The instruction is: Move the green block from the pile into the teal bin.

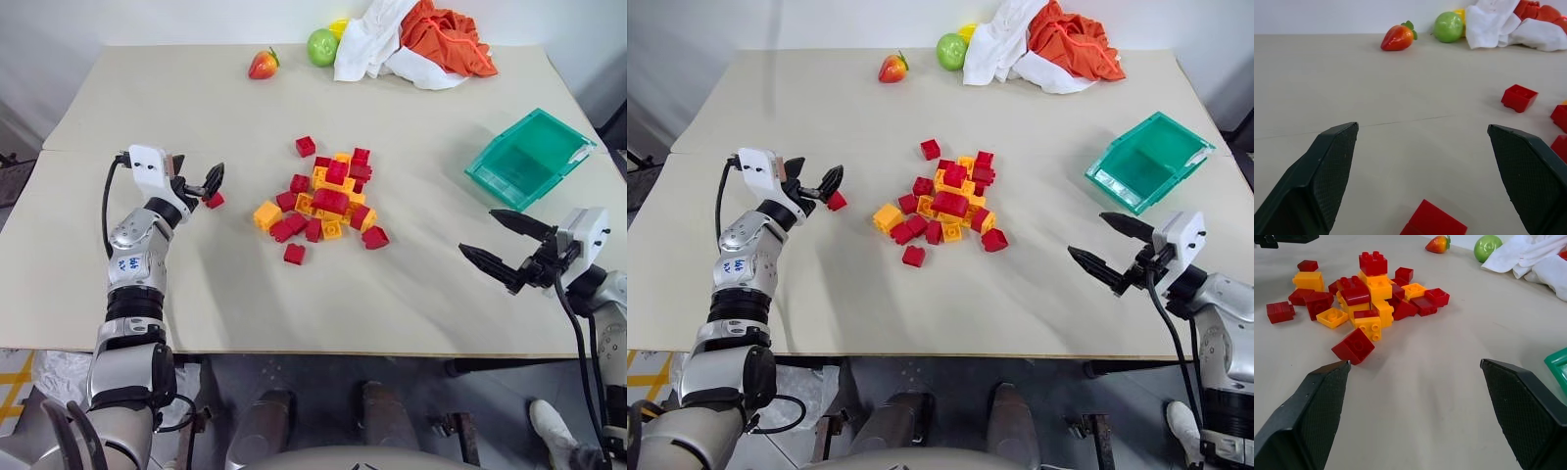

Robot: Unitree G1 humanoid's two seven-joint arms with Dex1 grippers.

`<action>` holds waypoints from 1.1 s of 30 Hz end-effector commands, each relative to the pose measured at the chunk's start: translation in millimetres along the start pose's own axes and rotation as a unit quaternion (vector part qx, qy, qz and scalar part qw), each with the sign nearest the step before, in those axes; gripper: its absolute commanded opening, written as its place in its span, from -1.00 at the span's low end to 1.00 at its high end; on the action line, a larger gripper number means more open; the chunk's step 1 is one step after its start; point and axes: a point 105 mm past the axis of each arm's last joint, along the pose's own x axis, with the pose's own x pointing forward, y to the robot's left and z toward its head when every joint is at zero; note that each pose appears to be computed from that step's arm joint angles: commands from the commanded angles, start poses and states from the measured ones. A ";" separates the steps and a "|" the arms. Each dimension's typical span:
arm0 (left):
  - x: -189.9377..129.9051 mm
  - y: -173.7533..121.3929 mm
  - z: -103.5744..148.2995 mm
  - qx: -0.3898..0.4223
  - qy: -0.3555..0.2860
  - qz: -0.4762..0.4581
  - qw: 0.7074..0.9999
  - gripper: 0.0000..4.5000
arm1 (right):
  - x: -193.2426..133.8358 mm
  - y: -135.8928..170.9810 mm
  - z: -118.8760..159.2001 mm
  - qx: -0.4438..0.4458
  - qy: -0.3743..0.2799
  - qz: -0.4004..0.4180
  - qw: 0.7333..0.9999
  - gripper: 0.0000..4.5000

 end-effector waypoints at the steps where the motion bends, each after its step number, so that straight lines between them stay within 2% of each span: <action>1: -2.2 3.9 16.0 0.011 -0.028 0.000 1.000 1.00 | -1.9 -3.4 9.1 -0.021 -0.004 0.001 1.000 0.98; 5: -2.7 3.7 19.0 0.012 -0.034 -0.004 0.999 1.00 | -0.9 -4.7 8.5 -0.020 0.002 -0.001 1.000 0.98; 12: -15.6 1.4 34.1 0.028 -0.021 -0.080 0.996 1.00 | 20.8 1.0 19.5 -0.035 0.029 0.015 0.999 0.98; 14: -21.4 -2.7 35.3 0.039 -0.015 -0.107 0.993 1.00 | 29.8 -0.4 28.8 -0.041 0.025 0.007 0.999 0.98; 16: -34.8 -13.3 41.1 0.056 -0.027 -0.172 0.983 1.00 | 42.6 1.5 37.5 -0.049 0.036 0.007 0.998 0.98; 20: -51.8 -14.5 35.7 0.077 0.003 -0.226 0.971 1.00 | 68.1 23.4 55.1 -0.060 0.025 0.059 0.996 0.58; 23: -62.8 -12.6 34.5 0.067 0.014 -0.256 0.964 1.00 | 87.7 39.3 58.5 -0.054 0.034 0.080 0.995 0.10; 26: -80.2 -19.7 43.6 0.027 -0.032 -0.328 0.944 1.00 | 116.7 61.0 60.4 -0.050 0.045 0.102 0.993 -0.37; 28: -96.5 -27.9 53.4 -0.006 -0.082 -0.392 0.916 1.00 | 134.0 75.2 60.9 -0.043 0.055 0.113 0.991 -0.65; 30: -104.8 -29.5 50.2 0.006 -0.077 -0.417 0.906 1.00 | 148.8 85.9 61.4 -0.031 0.060 0.117 0.991 -0.95; 33: -117.1 -30.5 38.3 0.038 -0.037 -0.448 0.893 1.00 | 175.7 103.9 63.1 -0.011 0.057 0.114 0.992 -0.98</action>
